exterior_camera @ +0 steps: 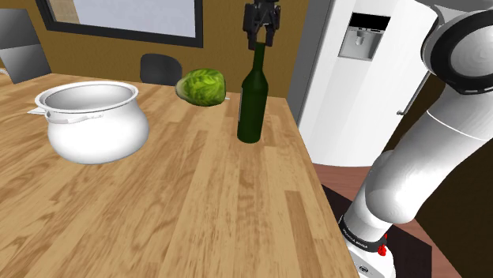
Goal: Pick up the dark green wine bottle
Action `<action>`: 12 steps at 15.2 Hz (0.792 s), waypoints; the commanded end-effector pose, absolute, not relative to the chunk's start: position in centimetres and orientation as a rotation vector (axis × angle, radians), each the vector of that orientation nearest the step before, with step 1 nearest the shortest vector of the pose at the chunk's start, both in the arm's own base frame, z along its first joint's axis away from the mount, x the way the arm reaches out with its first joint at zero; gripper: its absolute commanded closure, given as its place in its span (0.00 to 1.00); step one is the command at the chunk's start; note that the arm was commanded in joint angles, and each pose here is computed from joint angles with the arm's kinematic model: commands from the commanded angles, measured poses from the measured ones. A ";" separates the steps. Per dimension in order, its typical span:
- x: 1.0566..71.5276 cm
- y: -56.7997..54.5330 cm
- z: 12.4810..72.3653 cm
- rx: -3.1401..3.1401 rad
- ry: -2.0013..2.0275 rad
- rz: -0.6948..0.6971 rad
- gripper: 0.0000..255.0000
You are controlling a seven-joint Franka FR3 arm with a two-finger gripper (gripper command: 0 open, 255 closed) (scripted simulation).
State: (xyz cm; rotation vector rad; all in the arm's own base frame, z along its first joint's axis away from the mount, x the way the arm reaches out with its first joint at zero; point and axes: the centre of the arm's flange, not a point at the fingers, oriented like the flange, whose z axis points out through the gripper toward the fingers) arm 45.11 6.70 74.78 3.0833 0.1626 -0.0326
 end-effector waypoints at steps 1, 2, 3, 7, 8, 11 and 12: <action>45.1 6.7 73.8 3.083 0.162 -0.032 0.00; 45.1 6.7 73.3 3.083 0.162 -0.032 0.00; 45.1 6.7 73.0 3.083 0.162 -0.032 0.00; 45.2 6.8 73.0 3.083 0.162 -0.032 1.00; 45.2 6.8 73.0 3.083 0.162 -0.032 1.00; 45.2 6.8 73.0 3.083 0.162 -0.032 1.00; 45.2 6.8 73.0 3.083 0.162 -0.032 1.00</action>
